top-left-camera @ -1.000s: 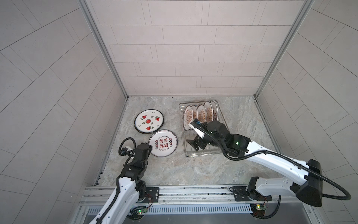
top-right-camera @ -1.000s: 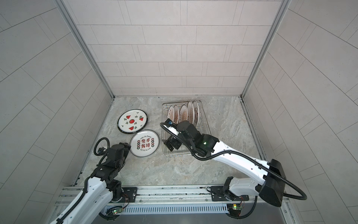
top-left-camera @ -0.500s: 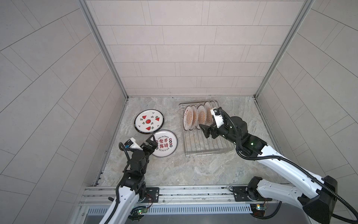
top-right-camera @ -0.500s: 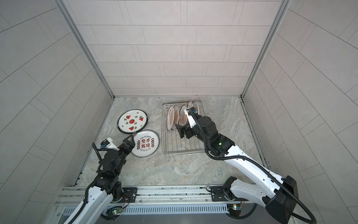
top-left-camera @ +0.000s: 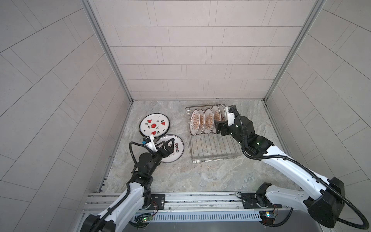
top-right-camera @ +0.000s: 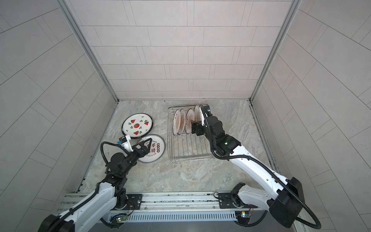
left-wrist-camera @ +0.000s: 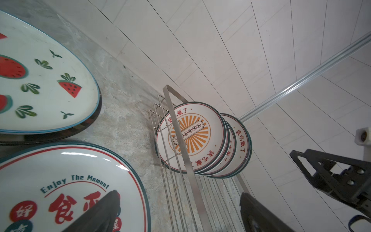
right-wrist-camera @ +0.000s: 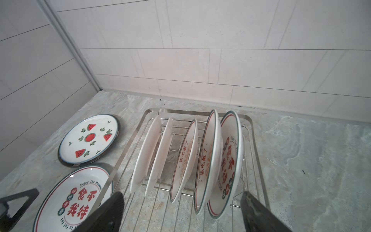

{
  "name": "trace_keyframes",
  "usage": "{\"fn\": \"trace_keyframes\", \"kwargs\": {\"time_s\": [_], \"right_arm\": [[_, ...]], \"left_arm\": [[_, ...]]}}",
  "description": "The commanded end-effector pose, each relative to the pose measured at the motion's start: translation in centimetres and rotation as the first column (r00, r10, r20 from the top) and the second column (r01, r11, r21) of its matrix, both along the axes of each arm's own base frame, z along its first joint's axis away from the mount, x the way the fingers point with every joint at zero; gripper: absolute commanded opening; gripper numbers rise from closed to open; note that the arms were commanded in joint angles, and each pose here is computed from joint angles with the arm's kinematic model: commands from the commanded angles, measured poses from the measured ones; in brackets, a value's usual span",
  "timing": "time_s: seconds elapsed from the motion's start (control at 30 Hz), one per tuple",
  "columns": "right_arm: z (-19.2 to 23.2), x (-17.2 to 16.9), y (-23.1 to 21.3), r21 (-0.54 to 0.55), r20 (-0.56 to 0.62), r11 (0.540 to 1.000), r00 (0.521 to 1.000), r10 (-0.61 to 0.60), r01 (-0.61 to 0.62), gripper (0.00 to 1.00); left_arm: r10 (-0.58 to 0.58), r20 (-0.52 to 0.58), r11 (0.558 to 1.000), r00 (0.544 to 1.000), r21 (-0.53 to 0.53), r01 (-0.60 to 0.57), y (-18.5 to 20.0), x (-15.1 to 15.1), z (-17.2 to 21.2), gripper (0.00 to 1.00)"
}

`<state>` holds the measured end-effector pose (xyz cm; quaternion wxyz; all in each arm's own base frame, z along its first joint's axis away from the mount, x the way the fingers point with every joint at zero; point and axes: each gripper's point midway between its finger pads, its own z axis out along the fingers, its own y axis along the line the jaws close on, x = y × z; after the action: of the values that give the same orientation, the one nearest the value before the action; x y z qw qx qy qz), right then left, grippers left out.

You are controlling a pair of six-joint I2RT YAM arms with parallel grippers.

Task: Unload the plates from the dish rack
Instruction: 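Move the right gripper to the red-text plate rim while the left rises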

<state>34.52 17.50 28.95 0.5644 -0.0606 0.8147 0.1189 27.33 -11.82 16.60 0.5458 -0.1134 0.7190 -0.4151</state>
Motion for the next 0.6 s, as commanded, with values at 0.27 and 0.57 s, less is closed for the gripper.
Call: {"fn": "trace_keyframes", "kwargs": {"time_s": [0.27,0.57], "right_arm": [[-1.2,3.8,-4.0,-0.077,-0.110,0.980,0.975,-0.193,0.186,0.54],[-4.4,6.3,-4.0,-0.132,-0.225,0.977,0.954,-0.197,0.170,0.42]], "left_arm": [[-0.216,0.176,0.976,0.960,0.078,0.205,-5.1,-0.7,4.4,1.00],[-0.172,0.184,0.984,0.968,0.076,0.161,-4.5,-0.9,4.2,1.00]]}}
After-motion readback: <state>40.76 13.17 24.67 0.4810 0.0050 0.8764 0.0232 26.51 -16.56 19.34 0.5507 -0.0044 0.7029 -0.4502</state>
